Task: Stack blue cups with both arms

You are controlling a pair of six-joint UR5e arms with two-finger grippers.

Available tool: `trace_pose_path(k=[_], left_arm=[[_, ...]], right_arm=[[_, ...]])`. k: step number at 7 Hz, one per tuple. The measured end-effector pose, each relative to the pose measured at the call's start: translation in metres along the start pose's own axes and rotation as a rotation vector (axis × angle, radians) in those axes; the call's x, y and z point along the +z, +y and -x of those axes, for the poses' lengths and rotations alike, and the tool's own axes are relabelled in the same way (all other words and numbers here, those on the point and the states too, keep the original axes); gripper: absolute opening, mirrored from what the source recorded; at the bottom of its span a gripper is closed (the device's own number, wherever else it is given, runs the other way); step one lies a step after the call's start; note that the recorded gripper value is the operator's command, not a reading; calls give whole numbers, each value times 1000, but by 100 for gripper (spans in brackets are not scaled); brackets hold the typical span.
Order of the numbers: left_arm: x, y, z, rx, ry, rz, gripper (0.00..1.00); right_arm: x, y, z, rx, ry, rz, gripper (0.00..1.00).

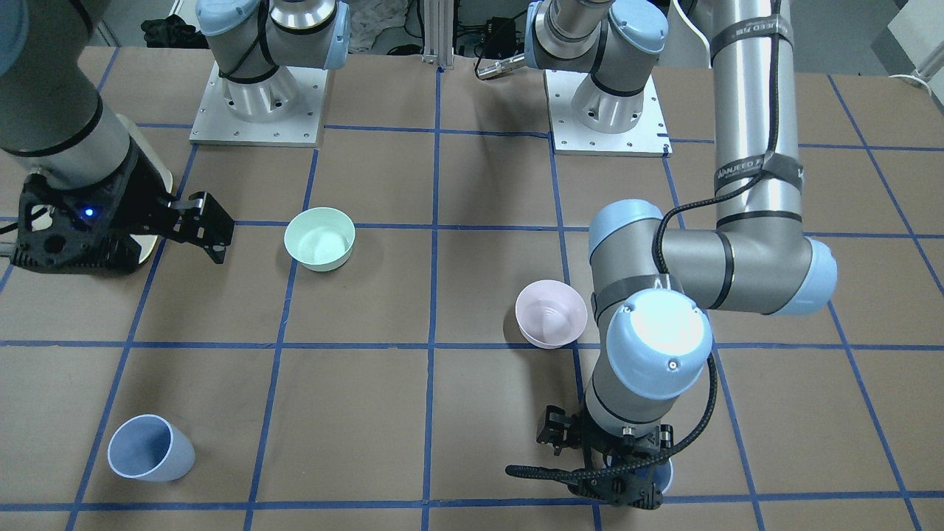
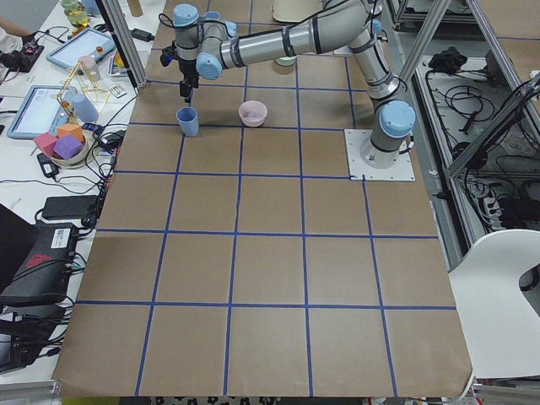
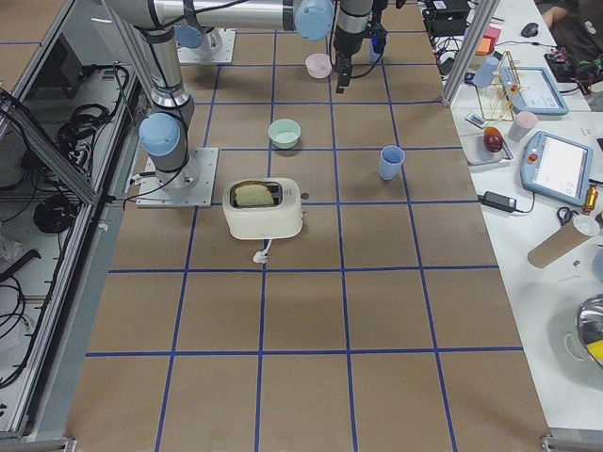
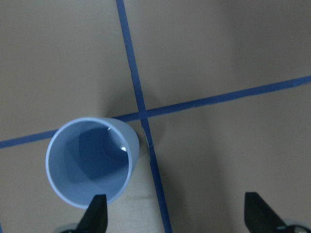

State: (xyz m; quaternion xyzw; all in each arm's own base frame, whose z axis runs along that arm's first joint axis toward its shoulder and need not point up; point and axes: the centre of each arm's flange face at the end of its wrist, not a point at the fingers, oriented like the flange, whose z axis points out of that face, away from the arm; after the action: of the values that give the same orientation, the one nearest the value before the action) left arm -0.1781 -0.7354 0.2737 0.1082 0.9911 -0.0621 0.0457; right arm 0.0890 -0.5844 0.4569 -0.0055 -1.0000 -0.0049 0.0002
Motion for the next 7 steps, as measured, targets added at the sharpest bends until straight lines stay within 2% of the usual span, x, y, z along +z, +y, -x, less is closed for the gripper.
trace_pose_path(k=[1,2,5,7], left_arm=[[24,-4,3,10,-11,-2,53],[36,-5,8,13,-28,2,3],[40,-7,13,9,-53,2,0],[13,-8,-3,-1,-60,-19,0]], right_arm=[[16,-22,-21,15,2,-28,100],[30,-44,-47,19,1,-41,100],[69,-105,-82,9,8,-81,100],[104,-128,-91,-35,17,-79,100]])
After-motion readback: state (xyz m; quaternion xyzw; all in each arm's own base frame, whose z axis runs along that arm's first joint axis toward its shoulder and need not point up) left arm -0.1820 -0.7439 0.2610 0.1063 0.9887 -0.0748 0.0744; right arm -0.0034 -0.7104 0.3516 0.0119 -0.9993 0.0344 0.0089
